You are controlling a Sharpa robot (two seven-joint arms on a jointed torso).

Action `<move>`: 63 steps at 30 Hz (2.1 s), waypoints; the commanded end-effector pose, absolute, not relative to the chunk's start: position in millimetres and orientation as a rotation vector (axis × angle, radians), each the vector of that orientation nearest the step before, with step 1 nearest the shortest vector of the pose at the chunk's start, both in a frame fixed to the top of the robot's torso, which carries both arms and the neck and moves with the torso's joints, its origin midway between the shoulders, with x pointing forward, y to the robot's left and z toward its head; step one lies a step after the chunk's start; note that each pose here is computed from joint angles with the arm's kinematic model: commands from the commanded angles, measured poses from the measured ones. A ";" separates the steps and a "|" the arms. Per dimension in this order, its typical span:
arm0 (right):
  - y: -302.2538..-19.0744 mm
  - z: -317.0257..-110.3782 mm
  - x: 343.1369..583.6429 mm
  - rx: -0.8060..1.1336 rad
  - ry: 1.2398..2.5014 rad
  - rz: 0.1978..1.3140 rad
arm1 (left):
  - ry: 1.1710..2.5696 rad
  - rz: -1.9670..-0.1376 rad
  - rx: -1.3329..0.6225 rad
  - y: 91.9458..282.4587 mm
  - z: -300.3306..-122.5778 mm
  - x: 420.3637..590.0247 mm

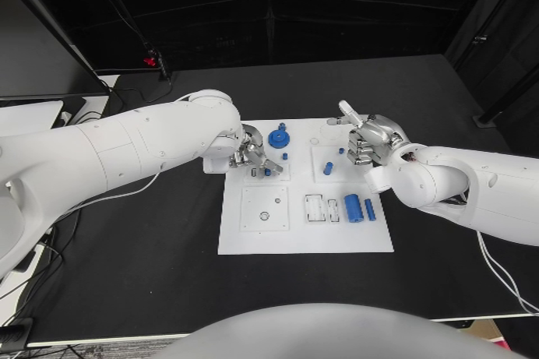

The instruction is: Assemble the parts on the task board

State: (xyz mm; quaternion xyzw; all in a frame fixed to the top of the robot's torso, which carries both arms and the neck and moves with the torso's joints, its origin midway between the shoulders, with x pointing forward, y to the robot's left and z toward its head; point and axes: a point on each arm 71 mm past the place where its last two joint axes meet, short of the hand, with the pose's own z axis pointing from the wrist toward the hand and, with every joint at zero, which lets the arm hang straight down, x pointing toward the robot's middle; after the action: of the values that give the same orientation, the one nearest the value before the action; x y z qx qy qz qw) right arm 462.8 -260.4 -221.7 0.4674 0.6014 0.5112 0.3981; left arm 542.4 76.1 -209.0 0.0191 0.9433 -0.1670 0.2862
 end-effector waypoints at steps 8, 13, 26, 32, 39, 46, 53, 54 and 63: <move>-258.6 -220.9 462.6 1.181 1.528 1.307 | 2.489 -0.418 0.021 79.4 -210.0 543.8; -258.7 -221.1 463.0 1.182 1.528 1.306 | 2.429 -0.445 0.009 84.4 -207.2 543.6; -257.3 -221.6 464.0 1.181 1.528 1.307 | 2.252 -0.510 -0.007 112.2 -161.8 546.8; -255.9 -221.6 464.3 1.179 1.528 1.310 | 2.198 -0.513 -0.036 129.7 -145.8 556.9; -254.3 -220.0 463.0 1.173 1.522 1.317 | 2.192 -0.497 -0.063 147.6 -145.2 570.7; -256.5 -209.1 460.6 1.152 1.513 1.324 | 2.209 -0.467 -0.056 152.1 -159.1 578.3; -255.1 -194.4 461.7 1.111 1.507 1.338 | 2.245 -0.462 -0.043 147.8 -175.5 582.7; -254.7 -193.4 462.0 1.108 1.507 1.339 | 2.250 -0.465 -0.040 147.0 -177.3 583.1; -253.9 -191.1 463.9 1.100 1.508 1.339 | 2.272 -0.479 -0.019 139.9 -184.1 586.0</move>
State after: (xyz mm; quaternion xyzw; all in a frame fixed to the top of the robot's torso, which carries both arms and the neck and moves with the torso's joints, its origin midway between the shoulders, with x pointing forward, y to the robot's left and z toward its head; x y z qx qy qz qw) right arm 463.5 -255.1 -192.9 0.4427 0.5978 0.5296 0.4077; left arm 586.4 142.5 -184.7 -0.0245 0.8953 -0.1784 0.4073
